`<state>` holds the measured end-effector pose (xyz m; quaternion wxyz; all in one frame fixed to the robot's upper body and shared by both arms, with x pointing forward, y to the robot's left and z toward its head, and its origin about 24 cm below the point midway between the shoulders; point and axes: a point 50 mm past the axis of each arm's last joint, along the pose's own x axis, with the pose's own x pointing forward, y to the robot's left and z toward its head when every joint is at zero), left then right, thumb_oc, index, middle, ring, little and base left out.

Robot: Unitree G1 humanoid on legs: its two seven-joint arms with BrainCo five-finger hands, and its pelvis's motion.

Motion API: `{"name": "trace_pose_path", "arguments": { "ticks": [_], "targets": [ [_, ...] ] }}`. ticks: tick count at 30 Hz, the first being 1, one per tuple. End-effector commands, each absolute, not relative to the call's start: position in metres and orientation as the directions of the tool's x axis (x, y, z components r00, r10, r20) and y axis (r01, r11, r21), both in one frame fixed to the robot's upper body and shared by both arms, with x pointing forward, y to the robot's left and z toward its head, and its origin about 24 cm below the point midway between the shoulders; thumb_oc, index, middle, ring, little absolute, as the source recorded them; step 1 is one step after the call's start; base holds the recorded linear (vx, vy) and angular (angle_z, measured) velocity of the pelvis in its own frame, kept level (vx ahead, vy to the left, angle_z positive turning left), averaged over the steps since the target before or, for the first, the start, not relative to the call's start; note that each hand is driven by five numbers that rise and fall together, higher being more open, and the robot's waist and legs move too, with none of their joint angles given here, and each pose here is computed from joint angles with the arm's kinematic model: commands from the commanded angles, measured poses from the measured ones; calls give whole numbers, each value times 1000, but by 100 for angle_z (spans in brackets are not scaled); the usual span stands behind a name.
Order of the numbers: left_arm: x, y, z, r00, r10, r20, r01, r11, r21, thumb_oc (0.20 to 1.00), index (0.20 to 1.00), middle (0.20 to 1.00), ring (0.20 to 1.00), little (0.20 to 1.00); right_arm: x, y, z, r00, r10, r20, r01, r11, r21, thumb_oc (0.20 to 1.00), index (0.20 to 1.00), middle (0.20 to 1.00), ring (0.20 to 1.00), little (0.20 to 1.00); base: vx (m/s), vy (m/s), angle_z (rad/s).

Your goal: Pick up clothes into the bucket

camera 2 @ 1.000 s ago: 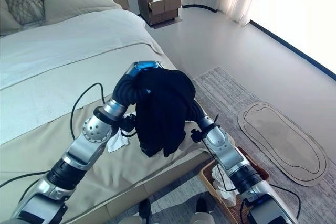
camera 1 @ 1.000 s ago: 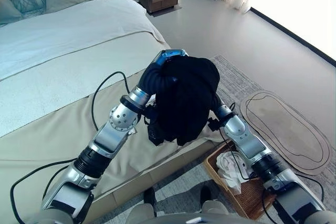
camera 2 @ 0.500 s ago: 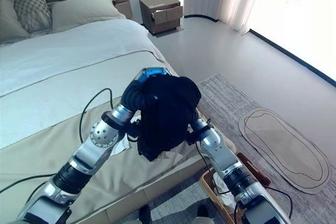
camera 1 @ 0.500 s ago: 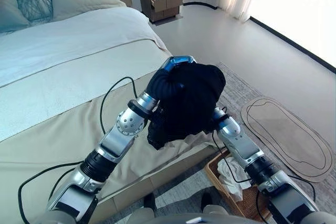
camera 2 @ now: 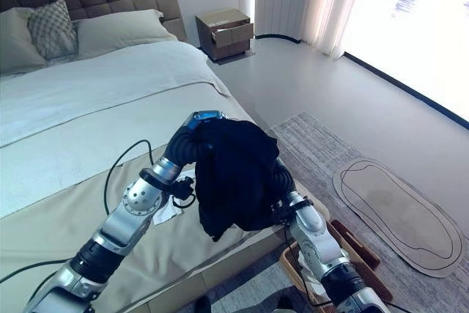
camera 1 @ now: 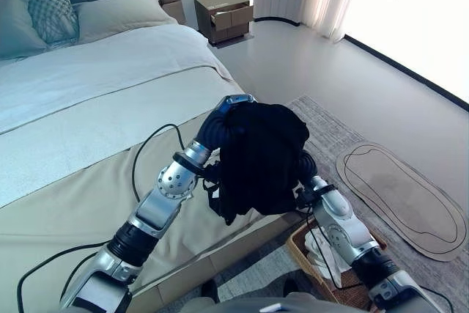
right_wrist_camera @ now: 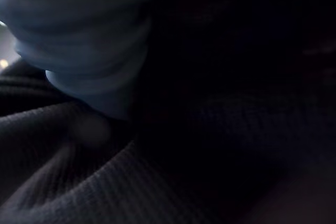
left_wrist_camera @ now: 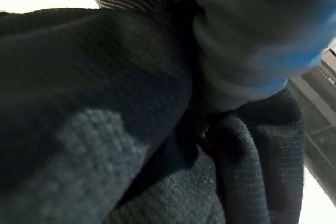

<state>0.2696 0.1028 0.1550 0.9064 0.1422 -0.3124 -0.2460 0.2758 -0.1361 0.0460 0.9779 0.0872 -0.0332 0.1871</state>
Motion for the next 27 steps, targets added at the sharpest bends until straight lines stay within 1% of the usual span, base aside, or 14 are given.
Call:
{"name": "trace_pose_path", "arguments": {
  "ticks": [1, 2, 3, 5, 6, 7, 11, 15, 17, 18, 19, 21, 24, 27],
  "targets": [
    [282, 133, 157, 744, -400, 535, 169, 888, 428, 573, 573, 573, 573, 573, 274, -161, 82, 923, 238, 303, -327, 900, 288, 200, 200, 200, 200, 200, 0, 0, 0],
    [283, 133, 152, 760, -393, 518, 168, 888, 428, 1000, 1000, 1000, 1000, 1000, 272, -163, 81, 926, 220, 308, -317, 896, 311, 200, 200, 200, 200, 200, 37, -7, 1],
    [283, 133, 151, 760, -394, 517, 169, 888, 428, 1000, 1000, 1000, 1000, 1000, 272, -163, 81, 926, 220, 306, -316, 896, 312, 200, 200, 200, 200, 200, 35, -4, -1],
    [287, 135, 133, 809, -369, 458, 162, 889, 429, 1000, 1000, 1000, 1000, 1000, 267, -170, 75, 939, 144, 312, -268, 874, 406, 200, 200, 200, 200, 200, 20, 0, -4],
    [287, 135, 133, 809, -369, 457, 163, 889, 429, 1000, 1000, 1000, 1000, 1000, 267, -170, 75, 939, 143, 311, -268, 874, 406, 200, 200, 200, 200, 200, -3, 2, -3],
    [288, 139, 122, 836, -355, 417, 162, 887, 432, 1000, 1000, 1000, 1000, 1000, 265, -175, 77, 940, 99, 327, -250, 854, 457, 200, 200, 200, 200, 200, -7, -1, -4],
    [291, 145, 94, 900, -310, 308, 173, 900, 400, 1000, 1000, 1000, 1000, 1000, 261, -182, 75, 942, 41, 332, -220, 824, 523, 200, 200, 200, 200, 200, 0, 0, 0],
    [290, 153, 59, 947, -280, 158, 188, 882, 433, 1000, 1000, 1000, 1000, 1000, 257, -191, 74, 942, -17, 336, -188, 802, 567, 200, 200, 200, 200, 200, 0, 0, 0],
    [289, 157, 32, 965, -259, 34, 215, 861, 460, 1000, 1000, 1000, 1000, 1000, 257, -196, 74, 940, -49, 338, -170, 791, 588, 200, 200, 200, 200, 200, 0, 0, 0],
    [289, 156, 32, 965, -260, 35, 215, 861, 460, 1000, 1000, 1000, 1000, 1000, 257, -196, 74, 940, -49, 338, -170, 791, 587, 200, 200, 200, 200, 200, 0, 0, 0],
    [288, 159, 18, 969, -244, -25, 226, 848, 480, 1000, 1000, 1000, 1000, 1000, 256, -201, 75, 935, -76, 347, -159, 783, 601, 200, 200, 200, 200, 200, 0, 0, 0],
    [285, 161, 11, 971, -233, -55, 231, 847, 478, 1000, 1000, 1000, 1000, 1000, 256, -205, 78, 929, -98, 356, -149, 783, 604, 200, 200, 200, 200, 200, 0, 0, 0],
    [271, 172, 1, 979, -188, -76, 202, 896, 396, 1000, 1000, 1000, 1000, 1000, 250, -228, 90, 889, -218, 403, -87, 783, 616, 200, 200, 200, 200, 200, -27, 2, -1],
    [266, 176, 0, 983, -169, -71, 183, 919, 349, 1000, 1000, 1000, 1000, 1000, 247, -239, 94, 866, -279, 416, -54, 774, 631, 200, 200, 200, 200, 200, 0, -1, -1]
  ]
}}
